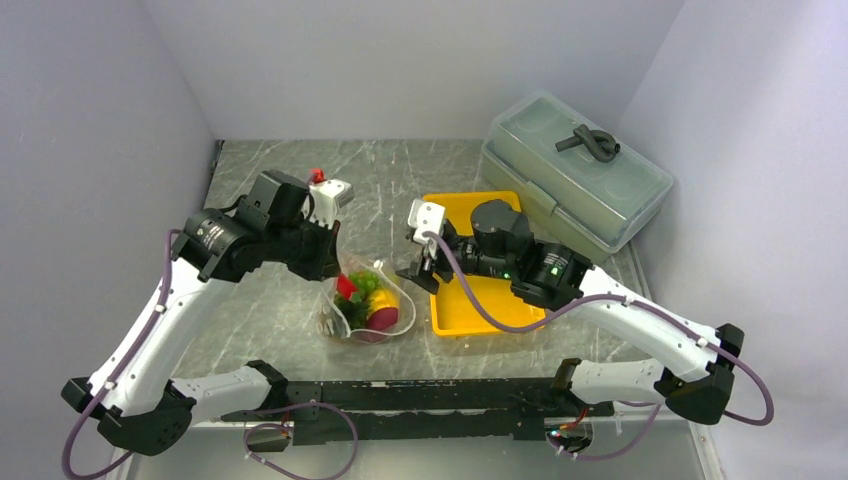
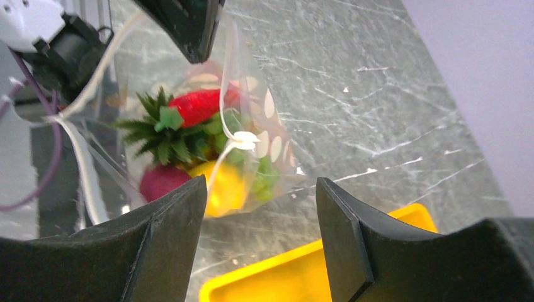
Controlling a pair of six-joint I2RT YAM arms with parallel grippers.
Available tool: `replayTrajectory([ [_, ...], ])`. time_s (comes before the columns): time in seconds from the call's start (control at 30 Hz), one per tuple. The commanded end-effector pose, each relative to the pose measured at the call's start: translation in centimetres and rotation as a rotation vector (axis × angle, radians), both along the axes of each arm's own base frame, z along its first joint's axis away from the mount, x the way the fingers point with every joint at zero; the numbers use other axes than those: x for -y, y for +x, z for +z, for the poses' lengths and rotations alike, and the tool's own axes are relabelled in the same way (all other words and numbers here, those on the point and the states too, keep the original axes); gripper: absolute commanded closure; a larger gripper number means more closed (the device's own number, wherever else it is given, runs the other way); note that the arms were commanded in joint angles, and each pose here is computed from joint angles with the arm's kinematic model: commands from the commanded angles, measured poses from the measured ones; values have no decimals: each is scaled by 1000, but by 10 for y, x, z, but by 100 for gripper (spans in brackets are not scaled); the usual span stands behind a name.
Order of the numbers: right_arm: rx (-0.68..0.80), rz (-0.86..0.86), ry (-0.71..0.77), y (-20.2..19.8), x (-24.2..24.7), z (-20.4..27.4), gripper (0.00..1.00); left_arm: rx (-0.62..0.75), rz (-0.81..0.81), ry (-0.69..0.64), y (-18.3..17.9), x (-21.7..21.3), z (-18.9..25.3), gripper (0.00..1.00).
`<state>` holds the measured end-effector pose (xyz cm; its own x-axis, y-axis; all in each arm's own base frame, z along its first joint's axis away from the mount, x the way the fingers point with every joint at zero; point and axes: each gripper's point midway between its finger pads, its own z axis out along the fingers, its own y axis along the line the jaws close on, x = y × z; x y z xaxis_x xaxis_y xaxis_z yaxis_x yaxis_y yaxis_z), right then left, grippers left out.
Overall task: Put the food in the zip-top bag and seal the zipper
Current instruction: Zip the zipper food storage bag at the center of the board.
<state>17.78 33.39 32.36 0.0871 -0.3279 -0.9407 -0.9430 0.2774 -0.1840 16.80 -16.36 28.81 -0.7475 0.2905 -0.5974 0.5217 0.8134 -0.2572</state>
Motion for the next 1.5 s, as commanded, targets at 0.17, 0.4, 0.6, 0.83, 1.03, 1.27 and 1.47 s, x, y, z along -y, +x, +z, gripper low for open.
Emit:
replayTrajectory([
  [0.17,300,229,-50,-13,0,0,31,64,-143,-121,-20,12,37,100],
  [0.4,395,462,-31,-40,-13,-2,31,53,-224,-191,-39,19,47,100],
  [0.6,428,557,-58,-45,-20,-2,31,48,-275,-233,-49,23,51,99],
  [0.83,410,667,-43,-59,-27,3,33,55,-298,-257,-56,24,55,98],
  [1.03,380,736,0,-71,-34,9,37,44,-301,-258,-56,25,53,97],
  [1.27,334,761,-10,-71,-41,2,49,46,-303,-257,-56,25,54,97],
  [1.47,329,766,-1,-71,-43,2,76,47,-304,-257,-56,25,53,96],
])
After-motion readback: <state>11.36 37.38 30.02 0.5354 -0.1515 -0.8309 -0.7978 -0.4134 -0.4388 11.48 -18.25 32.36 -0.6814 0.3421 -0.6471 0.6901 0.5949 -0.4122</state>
